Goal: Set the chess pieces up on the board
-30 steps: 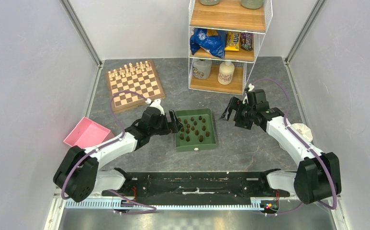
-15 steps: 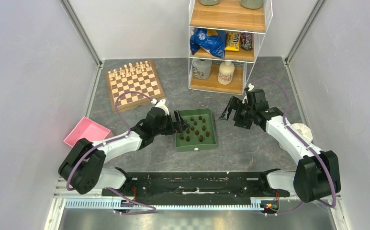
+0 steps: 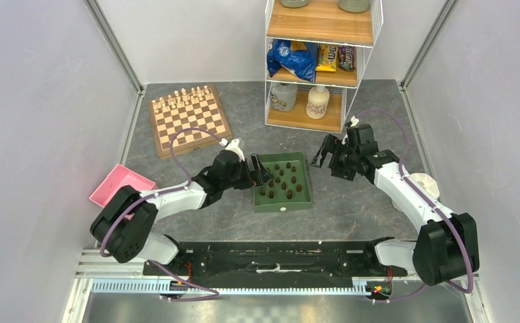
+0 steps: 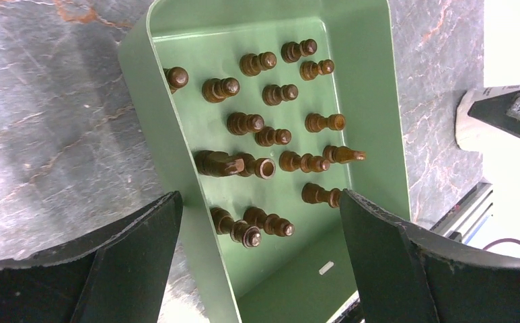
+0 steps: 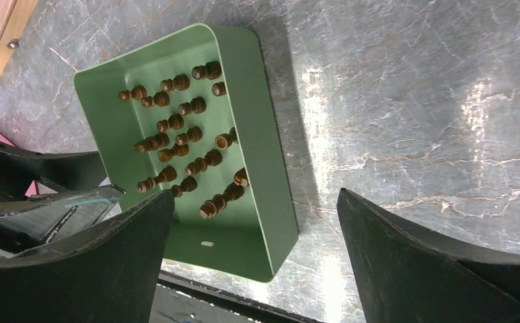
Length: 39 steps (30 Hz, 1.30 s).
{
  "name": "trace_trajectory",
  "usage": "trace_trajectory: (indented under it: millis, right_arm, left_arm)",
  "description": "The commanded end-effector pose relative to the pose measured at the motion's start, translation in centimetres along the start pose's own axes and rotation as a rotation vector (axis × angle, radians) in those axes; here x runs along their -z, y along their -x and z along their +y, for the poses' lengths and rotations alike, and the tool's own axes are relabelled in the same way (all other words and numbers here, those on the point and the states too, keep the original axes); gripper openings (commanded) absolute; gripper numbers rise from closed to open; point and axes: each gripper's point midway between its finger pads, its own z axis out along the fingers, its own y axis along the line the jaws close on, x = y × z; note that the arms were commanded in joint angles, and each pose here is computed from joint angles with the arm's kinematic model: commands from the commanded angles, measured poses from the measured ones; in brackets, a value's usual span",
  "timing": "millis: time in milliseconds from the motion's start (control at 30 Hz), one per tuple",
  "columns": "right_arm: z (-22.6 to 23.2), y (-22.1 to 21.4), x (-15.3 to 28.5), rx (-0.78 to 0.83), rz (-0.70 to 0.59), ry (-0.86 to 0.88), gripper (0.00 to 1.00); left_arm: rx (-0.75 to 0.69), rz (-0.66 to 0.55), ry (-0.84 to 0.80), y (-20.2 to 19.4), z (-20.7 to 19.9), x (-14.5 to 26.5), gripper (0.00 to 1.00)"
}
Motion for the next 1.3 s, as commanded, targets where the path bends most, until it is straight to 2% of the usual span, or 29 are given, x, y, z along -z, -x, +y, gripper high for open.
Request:
trace_trajectory:
  millis: [0, 367, 567, 767, 867, 1067, 1267]
  right_arm:
    - [0.8, 2.2, 1.6, 0.02, -0.077, -0.018, 0.99]
    - [0.0, 2.1, 1.7, 0.024, -0.041, -0.077, 0.99]
    - [-1.1, 1.1, 0.7, 0.004, 0.04, -0.103, 0.98]
    - [-2.8, 0.7, -0.9, 0.019, 0.085, -0.149, 0.81]
    - [-3.3, 0.9, -1.4, 0.041, 0.085, -0.171, 0.78]
    - [-4.1, 1.6, -2.4, 0.085, 0.08, -0.204, 0.58]
    - [-4.2, 1.8, -3.8, 0.105, 0.085, -0.194, 0.47]
  left_arm:
    - [0.034, -0.041, -0.099, 1.5, -3.8, -0.7, 0.93]
    - [0.049, -0.036, -0.119, 0.7, -5.8, -2.3, 0.92]
    - [0.052, -0.048, -0.118, 0.5, -6.5, -2.8, 0.91]
    - [0.048, -0.05, -0.121, 0.4, -6.9, -3.2, 0.91]
    - [0.044, -0.048, -0.119, 0.3, -7.0, -3.4, 0.91]
    - [0.04, -0.048, -0.121, 0.4, -7.3, -3.7, 0.9]
    - [0.037, -0.045, -0.119, 0.2, -7.3, -3.9, 0.9]
